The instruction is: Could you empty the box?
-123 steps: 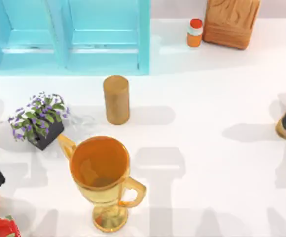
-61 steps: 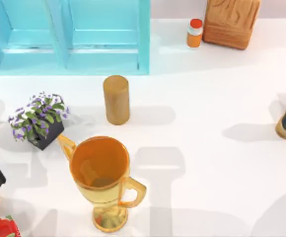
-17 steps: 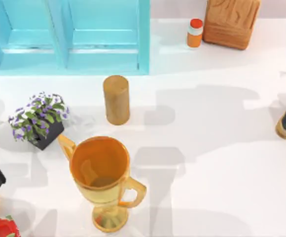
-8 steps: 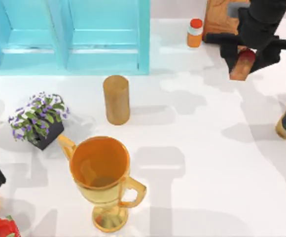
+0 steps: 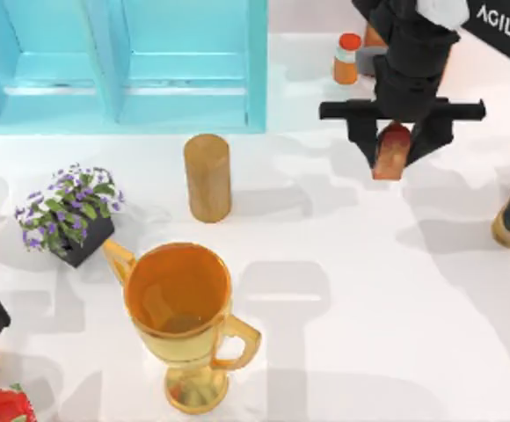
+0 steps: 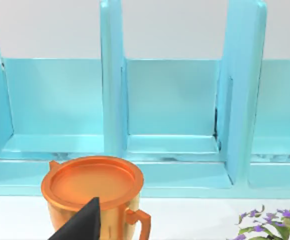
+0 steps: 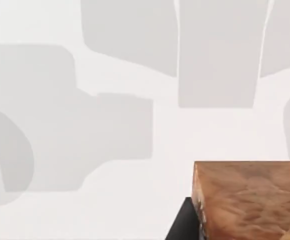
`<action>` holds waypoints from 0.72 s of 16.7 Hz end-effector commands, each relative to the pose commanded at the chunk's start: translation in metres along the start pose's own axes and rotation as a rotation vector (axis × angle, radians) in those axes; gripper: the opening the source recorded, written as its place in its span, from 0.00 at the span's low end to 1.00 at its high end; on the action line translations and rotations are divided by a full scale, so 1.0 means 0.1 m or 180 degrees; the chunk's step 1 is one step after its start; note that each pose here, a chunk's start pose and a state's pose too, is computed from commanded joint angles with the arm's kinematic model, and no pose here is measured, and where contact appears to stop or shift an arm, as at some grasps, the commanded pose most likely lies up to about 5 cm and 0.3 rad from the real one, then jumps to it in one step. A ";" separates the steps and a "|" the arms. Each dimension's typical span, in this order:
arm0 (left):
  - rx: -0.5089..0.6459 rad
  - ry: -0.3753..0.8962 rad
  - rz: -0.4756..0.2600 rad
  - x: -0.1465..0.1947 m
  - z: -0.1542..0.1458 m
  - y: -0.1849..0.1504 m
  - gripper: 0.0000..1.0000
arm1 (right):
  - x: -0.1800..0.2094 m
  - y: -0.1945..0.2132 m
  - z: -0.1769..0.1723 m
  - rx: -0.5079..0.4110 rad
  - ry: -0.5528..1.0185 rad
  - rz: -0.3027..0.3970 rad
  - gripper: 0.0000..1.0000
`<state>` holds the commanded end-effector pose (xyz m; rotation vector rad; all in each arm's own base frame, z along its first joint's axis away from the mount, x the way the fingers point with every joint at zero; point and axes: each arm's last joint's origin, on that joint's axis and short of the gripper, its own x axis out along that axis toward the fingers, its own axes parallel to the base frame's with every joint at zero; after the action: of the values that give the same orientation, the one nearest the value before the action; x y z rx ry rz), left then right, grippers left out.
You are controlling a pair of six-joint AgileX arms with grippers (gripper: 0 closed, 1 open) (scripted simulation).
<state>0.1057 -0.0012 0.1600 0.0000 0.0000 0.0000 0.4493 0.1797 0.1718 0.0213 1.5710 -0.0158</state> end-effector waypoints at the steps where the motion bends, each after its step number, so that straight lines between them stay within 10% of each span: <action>1: 0.0000 0.0000 0.0000 0.00 0.00 0.00 1.00 | 0.01 0.00 0.00 0.0002 0.0002 -0.0001 0.00; 12: 0.0000 0.0000 0.0000 0.00 0.00 0.00 1.00 | 0.44 0.01 -0.01 -0.0012 -0.0006 -0.0010 0.00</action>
<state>0.1057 -0.0012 0.1600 0.0000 0.0000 0.0000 0.4488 0.1810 0.1276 0.0158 1.5690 -0.0153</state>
